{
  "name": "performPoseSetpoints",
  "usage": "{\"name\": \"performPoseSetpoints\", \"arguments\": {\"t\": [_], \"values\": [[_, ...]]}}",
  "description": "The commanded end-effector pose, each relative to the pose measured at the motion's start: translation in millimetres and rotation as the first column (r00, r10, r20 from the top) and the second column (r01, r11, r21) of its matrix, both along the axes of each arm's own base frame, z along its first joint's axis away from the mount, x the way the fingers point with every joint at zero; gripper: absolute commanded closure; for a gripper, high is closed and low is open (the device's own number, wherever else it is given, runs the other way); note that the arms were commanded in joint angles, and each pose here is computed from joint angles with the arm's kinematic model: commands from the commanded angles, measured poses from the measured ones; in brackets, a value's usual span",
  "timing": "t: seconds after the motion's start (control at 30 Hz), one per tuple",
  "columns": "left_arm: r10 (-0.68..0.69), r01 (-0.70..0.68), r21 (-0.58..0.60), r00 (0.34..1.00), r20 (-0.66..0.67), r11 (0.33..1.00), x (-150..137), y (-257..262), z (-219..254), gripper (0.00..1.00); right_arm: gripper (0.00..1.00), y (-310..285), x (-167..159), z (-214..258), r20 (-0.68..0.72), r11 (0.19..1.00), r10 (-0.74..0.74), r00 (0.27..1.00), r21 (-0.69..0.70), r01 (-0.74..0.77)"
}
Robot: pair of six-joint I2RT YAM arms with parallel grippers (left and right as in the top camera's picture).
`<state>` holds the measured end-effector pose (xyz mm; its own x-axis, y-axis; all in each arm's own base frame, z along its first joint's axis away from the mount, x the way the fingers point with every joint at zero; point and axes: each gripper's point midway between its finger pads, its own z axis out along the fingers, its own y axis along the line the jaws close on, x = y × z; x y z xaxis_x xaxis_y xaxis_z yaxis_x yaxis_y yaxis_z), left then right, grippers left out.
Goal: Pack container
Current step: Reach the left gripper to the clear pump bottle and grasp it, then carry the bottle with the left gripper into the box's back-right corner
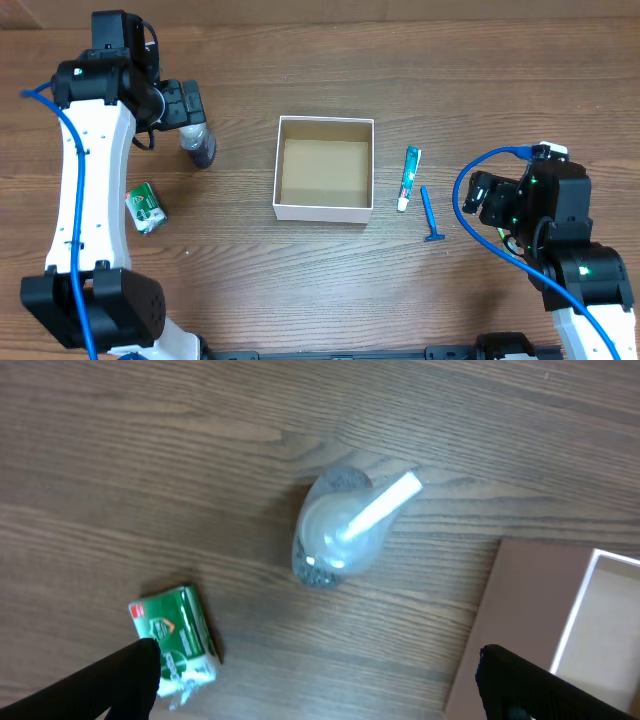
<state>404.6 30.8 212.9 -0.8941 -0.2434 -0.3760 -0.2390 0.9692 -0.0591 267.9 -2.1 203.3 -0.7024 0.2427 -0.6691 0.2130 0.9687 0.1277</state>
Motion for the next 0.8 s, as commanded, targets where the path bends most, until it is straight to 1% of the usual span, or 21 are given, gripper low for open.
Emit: {"name": "performPoseSetpoints", "arguments": {"t": [0.0, 0.1, 0.23, 0.33, 0.5, 0.57, 0.6, 0.63, 0.7, 0.73, 0.77], "values": [[-0.103, 0.102, 0.030, 0.995, 0.012, 0.994, 14, -4, -3, 0.00, 0.00, -2, 5, 8, 0.014, 1.000, -0.014, 1.000, 0.001, 0.014], [-0.113, 0.114, 0.026, 0.993, -0.033, 0.993, 27, -4, -31, 0.00, 0.00, -2, 6, 7, 0.011, 1.000, -0.014, 1.000, 0.001, 0.014], [-0.188, 0.193, 0.037, 0.977, -0.097, 0.981, 42, -16, -71, 0.00, 0.00, -2, 6, 7, 0.011, 1.000, -0.014, 1.000, 0.001, 0.014], [-0.237, 0.242, 0.046, 0.966, -0.101, 0.969, 53, -24, -86, 0.00, 0.00, -2, 6, 7, 0.011, 1.000, -0.014, 1.000, 0.000, 0.014], [-0.254, 0.262, 0.036, 0.955, -0.155, 0.964, 54, -28, -112, 0.00, 0.00, -2, 6, 7, 0.011, 1.000, -0.014, 1.000, 0.000, 0.014], [-0.254, 0.262, 0.034, 0.954, -0.160, 0.964, 53, -28, -113, 0.08, 0.00, -2, 6, 7, 0.011, 1.000, -0.014, 1.000, 0.000, 0.014], [-0.254, 0.263, 0.033, 0.953, -0.165, 0.964, 52, -28, -113, 0.15, 0.00, -2, 6, 7, 0.011, 1.000, -0.014, 1.000, 0.000, 0.014], [-0.254, 0.263, 0.031, 0.952, -0.170, 0.964, 51, -28, -114, 0.19, 0.00, -2, 6, 7, 0.011, 1.000, -0.014, 1.000, 0.000, 0.014], [-0.254, 0.263, 0.030, 0.951, -0.174, 0.964, 50, -28, -114, 0.31, 0.00, -2, 6, 7, 0.011, 1.000, -0.014, 1.000, 0.000, 0.014], [-0.254, 0.263, 0.028, 0.950, -0.182, 0.964, 48, -28, -114, 0.40, 0.00, -2, 6, 7, 0.010, 1.000, -0.014, 1.000, 0.000, 0.014], [-0.253, 0.263, 0.028, 0.950, -0.184, 0.964, 47, -28, -114, 0.44, 0.00, -2, 6, 7, 0.010, 1.000, -0.014, 1.000, 0.000, 0.014]]}}
